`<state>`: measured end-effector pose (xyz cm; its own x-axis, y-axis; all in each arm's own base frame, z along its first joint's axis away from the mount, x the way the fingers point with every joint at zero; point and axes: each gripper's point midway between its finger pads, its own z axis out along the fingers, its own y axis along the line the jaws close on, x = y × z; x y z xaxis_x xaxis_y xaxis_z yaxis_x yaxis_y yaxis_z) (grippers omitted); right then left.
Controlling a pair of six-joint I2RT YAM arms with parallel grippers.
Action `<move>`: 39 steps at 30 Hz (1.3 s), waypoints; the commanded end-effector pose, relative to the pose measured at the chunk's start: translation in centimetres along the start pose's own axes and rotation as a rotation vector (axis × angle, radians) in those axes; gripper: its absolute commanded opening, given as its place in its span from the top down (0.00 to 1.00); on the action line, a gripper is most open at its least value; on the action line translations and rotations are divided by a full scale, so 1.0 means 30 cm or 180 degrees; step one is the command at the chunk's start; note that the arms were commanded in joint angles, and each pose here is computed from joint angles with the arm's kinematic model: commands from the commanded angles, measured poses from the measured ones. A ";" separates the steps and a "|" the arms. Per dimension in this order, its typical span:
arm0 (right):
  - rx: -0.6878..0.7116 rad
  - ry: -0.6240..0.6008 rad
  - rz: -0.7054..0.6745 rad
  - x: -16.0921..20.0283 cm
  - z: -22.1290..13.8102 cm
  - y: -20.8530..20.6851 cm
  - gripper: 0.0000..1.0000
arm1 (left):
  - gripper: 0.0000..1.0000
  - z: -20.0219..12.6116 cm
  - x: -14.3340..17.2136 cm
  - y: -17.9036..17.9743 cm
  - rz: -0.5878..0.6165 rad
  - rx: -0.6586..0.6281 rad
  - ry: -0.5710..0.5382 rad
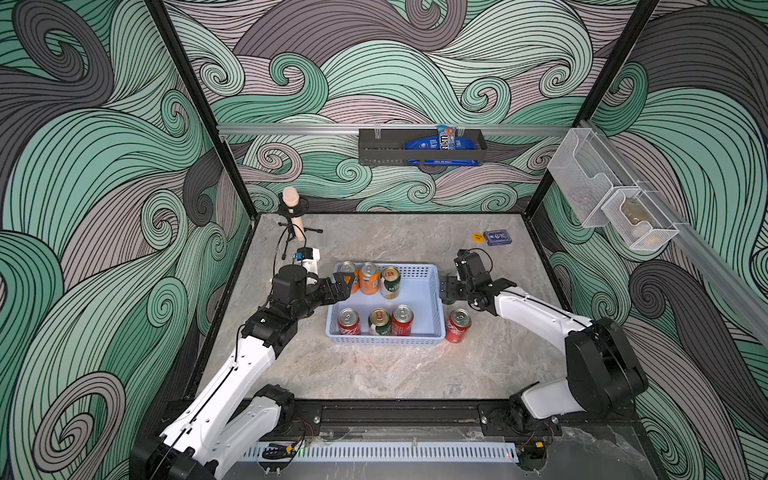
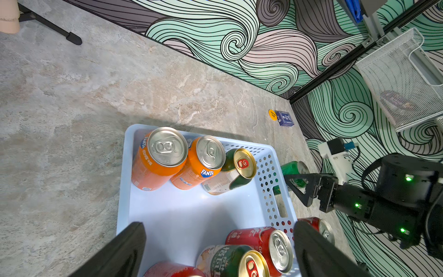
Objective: Take out the drinks from the basket
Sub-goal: Place the drink at the center of the board.
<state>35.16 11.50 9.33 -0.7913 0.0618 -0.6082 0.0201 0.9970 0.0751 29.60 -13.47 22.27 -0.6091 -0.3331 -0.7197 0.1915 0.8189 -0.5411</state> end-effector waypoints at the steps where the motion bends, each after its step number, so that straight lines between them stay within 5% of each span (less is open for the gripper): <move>1: -0.0142 -0.0257 0.0080 -0.069 -0.058 0.028 0.03 | 0.01 -0.014 -0.024 0.003 0.0035 -0.0034 -0.0050; 26: -0.1179 -0.1008 0.0000 -0.283 -0.435 0.239 0.04 | 0.01 -0.040 -0.085 0.083 0.0158 -0.0226 -0.0229; 39: -0.1585 -0.0613 -0.0523 -0.228 -0.357 0.464 0.05 | 0.01 -0.032 -0.083 0.107 0.0112 -0.0199 -0.0202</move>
<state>34.44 22.42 22.52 -0.6402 0.0008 -0.7682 -0.3585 0.8841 0.2997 30.85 -9.65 21.85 -0.5790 -0.3447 -0.7389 0.1325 0.8544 -0.5025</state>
